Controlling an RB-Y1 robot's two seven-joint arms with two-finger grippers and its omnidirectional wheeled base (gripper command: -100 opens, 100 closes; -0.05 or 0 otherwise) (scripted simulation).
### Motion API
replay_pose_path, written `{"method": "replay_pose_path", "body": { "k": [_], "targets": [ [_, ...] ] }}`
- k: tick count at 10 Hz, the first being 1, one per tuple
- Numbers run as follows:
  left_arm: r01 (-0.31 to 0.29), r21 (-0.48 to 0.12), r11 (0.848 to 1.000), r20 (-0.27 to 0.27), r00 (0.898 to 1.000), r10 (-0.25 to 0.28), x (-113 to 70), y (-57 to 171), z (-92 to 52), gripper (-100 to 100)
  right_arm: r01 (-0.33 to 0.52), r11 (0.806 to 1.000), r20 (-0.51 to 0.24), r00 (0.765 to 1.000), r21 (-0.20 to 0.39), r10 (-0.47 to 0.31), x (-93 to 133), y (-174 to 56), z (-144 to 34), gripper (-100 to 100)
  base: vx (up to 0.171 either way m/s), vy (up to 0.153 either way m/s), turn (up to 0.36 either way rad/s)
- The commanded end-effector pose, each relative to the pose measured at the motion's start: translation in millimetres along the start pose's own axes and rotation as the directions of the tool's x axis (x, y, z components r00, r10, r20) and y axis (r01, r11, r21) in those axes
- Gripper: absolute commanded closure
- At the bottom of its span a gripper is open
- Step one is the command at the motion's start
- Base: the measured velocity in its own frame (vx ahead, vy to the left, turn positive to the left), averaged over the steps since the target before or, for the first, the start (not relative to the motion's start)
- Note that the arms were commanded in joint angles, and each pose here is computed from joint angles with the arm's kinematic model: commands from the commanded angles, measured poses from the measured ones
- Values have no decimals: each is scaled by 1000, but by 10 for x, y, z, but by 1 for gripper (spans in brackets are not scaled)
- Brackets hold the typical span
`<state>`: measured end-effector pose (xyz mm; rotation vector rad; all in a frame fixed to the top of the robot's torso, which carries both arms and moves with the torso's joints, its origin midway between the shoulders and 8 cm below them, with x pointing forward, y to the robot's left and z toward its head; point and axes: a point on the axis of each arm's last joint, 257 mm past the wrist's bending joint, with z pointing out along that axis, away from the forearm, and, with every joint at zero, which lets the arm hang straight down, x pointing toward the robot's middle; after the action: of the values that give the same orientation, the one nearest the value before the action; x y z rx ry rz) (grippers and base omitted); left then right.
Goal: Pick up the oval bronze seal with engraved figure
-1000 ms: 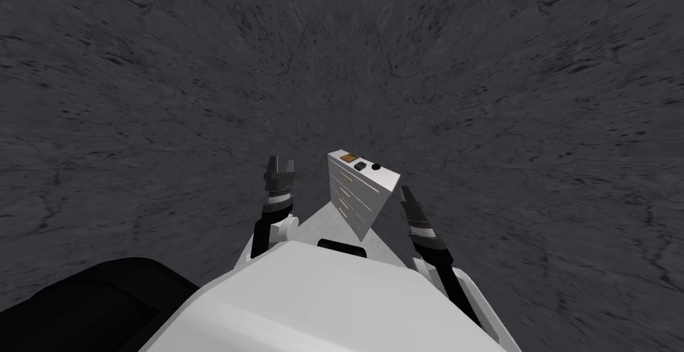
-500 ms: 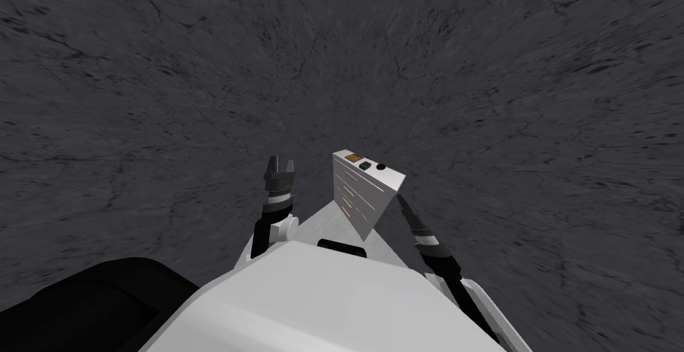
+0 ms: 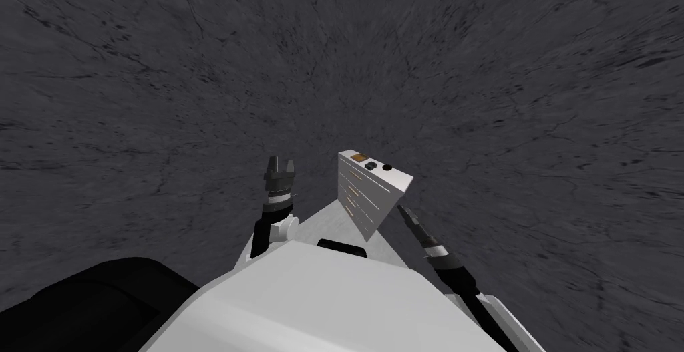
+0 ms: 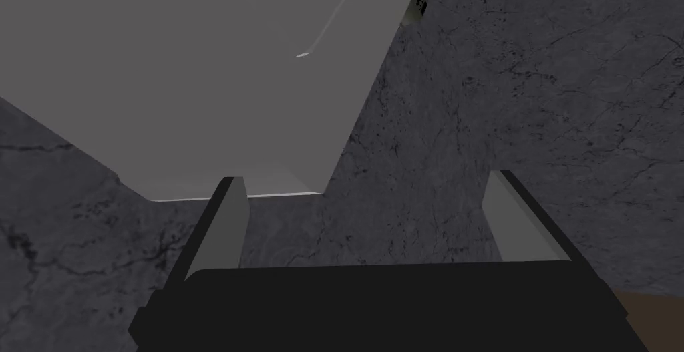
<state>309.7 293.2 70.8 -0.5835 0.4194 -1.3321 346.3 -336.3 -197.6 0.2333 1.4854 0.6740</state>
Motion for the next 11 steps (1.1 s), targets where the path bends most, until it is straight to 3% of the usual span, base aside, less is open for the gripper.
{"method": "replay_pose_path", "body": {
  "k": [1, 2, 3, 5, 6, 8, 9, 10, 11],
  "targets": [
    [0, 0, 1000, 0, 1000, 0, 0, 0, 0, 0, 56, 998, -59, 997, 33, -54, 70, -211, -89, -100, -39, 37, 107],
    [0, 0, 1000, 0, 1000, 0, 0, 0, 0, 0, 65, 997, -67, 996, 28, -63, 62, -214, -88, -100, -17, 15, -13],
    [0, 0, 1000, 0, 1000, 0, -1, 0, 0, 0, 142, 988, -129, 983, 58, -133, 141, -448, -251, -100, -26, 31, 172],
    [0, 0, 1000, 0, 1000, 0, 0, 0, 0, 0, 163, 985, -156, 976, 59, -152, 139, -521, -281, -100, -24, 22, 39],
    [0, 0, 1000, 0, 1000, 0, -1, 0, 0, 0, 243, 967, -220, 950, 73, -222, 181, -738, -455, -100, -25, 39, 193],
    [0, 0, 1000, 0, 1000, 0, 0, 0, 0, 0, 264, 961, -248, 939, 76, -238, 173, -831, -500, -100, -17, 24, 38],
    [0, 0, 1000, 0, 1000, 0, -1, 0, 0, 0, 343, 936, -311, 900, 78, -304, 184, -1034, -683, -100, -22, 35, 136],
    [0, 0, 1000, 0, 1000, 0, 0, 0, 0, 0, 360, 929, -336, 888, 84, -314, 170, -1134, -739, -100, -23, 38, 118],
    [0, 0, 1000, 0, 1000, 0, 0, 0, 0, 0, 428, 901, -386, 844, 69, -372, 159, -1273, -899, -100, -28, 47, 194]
  ]
}}
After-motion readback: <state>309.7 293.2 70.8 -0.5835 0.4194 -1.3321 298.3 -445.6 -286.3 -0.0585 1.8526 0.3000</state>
